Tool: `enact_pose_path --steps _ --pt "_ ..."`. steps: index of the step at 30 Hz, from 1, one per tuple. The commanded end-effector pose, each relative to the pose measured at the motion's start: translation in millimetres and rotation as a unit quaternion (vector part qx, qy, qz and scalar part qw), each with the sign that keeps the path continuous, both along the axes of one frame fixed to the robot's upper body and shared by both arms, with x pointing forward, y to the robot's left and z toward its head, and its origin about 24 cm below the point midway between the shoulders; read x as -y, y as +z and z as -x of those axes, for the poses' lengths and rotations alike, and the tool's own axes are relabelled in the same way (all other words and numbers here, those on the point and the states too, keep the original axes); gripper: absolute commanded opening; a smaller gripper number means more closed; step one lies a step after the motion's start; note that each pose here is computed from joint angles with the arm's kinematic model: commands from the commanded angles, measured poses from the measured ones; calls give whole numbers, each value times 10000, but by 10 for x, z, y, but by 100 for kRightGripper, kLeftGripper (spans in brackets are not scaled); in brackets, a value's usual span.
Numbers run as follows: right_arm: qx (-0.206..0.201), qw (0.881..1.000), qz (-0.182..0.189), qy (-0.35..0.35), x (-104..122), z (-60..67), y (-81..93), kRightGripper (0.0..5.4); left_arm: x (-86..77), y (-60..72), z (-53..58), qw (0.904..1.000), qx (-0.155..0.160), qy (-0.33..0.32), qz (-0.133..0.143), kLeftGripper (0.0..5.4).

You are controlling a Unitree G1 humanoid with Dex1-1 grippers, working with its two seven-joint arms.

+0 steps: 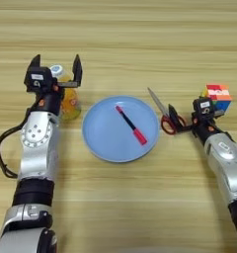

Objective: Move the objects on the table

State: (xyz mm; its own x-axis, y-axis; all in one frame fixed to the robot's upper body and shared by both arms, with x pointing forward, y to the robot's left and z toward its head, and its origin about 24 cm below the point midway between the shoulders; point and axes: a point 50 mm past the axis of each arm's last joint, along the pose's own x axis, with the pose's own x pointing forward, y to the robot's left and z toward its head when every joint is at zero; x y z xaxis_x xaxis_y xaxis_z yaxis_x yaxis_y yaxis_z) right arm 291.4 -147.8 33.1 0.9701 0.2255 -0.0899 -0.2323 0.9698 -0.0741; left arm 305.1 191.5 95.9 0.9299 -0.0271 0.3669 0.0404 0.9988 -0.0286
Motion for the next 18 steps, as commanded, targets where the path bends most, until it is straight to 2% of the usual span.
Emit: enact_pose_path --steps 1,8,12,18 --pt "104 9999 22 64 -25 -12 37 540 7 116 73 9994 316 -96 76 537" --pt "94 9999 31 62 -31 -10 31 540 -41 227 120 9982 567 -64 195 537" --pt "93 9999 32 63 -35 -11 30 540 -142 293 139 9966 758 260 195 537" --pt "95 9999 35 58 -38 -12 30 540 -365 253 117 9934 556 992 174 537"
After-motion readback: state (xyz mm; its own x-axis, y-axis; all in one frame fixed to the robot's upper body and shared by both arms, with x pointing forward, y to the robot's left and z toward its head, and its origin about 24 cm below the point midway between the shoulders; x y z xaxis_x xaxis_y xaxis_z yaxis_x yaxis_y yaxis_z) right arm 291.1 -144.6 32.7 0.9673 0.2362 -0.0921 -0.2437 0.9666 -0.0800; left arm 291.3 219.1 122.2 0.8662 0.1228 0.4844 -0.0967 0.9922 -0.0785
